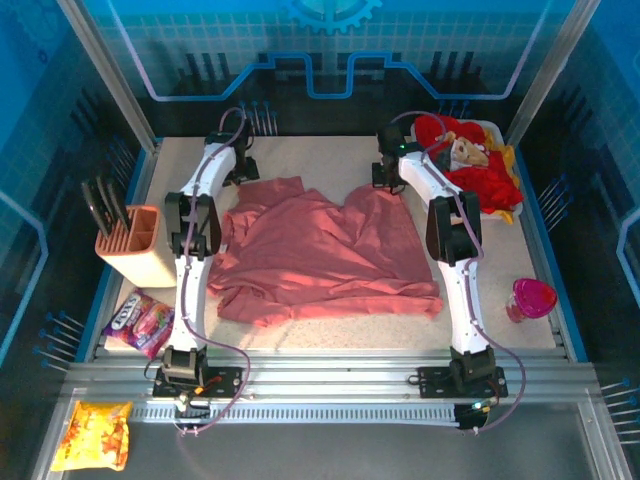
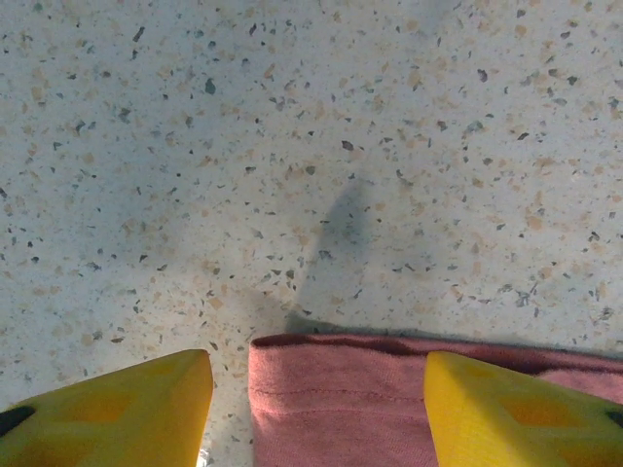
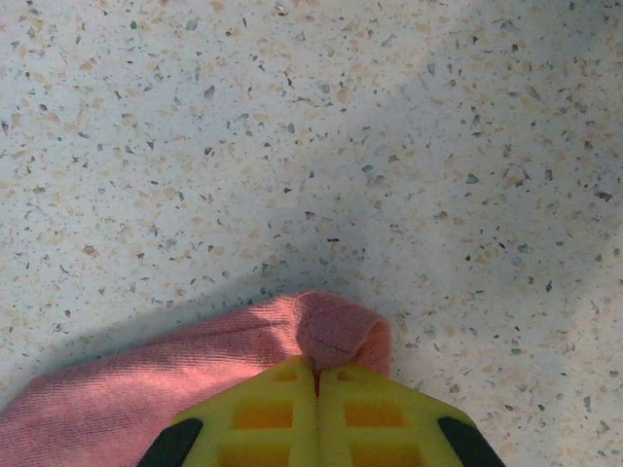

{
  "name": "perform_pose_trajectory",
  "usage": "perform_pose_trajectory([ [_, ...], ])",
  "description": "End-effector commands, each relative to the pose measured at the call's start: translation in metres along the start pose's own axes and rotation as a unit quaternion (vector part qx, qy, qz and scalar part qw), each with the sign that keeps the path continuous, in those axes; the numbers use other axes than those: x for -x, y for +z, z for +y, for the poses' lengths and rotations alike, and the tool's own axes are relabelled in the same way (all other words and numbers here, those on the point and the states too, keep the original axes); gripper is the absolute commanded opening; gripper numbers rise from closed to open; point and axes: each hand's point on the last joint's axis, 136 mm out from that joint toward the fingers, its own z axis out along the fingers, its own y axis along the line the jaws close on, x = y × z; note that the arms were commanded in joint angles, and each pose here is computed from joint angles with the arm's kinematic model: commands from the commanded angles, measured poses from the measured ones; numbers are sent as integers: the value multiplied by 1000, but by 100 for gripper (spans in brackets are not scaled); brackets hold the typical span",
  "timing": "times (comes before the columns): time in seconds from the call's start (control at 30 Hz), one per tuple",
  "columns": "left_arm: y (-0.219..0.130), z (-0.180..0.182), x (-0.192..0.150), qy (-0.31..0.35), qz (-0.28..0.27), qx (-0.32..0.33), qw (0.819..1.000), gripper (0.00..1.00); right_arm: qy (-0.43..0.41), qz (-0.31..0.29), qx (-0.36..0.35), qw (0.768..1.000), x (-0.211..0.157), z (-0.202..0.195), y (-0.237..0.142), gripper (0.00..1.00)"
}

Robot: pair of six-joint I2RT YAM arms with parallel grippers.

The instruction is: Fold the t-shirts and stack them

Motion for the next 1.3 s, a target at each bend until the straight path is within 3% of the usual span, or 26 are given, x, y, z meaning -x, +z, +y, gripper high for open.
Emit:
perform_pose_trajectory([
  [0.0, 10, 3, -19, 13, 38, 27, 999, 58, 7, -10, 14, 1000, 7, 7, -17, 0],
  [0.47, 15, 10, -34, -23, 65, 21, 997, 50, 11, -14, 27, 999, 10, 10, -24, 0],
  [0.53, 16, 9, -34, -26, 71, 19, 997, 40, 14, -13, 26, 999, 9, 9, -24, 0],
  [0.63, 13, 6, -29, -31, 60, 5, 998, 15, 15, -18, 27, 999, 14, 9, -28, 0],
  [0.7, 5, 0, -21, -33, 43, -12, 998, 6, 17, -28, 35, 999, 19, 11, -33, 0],
  [0.8, -23, -7, -1, -40, 2, -43, 998, 2, 14, -56, 52, 997, 35, 16, -48, 0],
  [1.0, -111, -20, 35, -29, -103, -108, 988, 0, 3, -140, 67, 988, 69, 22, -104, 0],
  [1.13, -164, -21, 43, -13, -153, -143, 978, 0, 2, -198, 72, 978, 80, 17, -146, 0],
  [1.27, -202, -14, 42, 8, -193, -152, 969, 0, 13, -208, 50, 977, 75, 4, -166, 0],
])
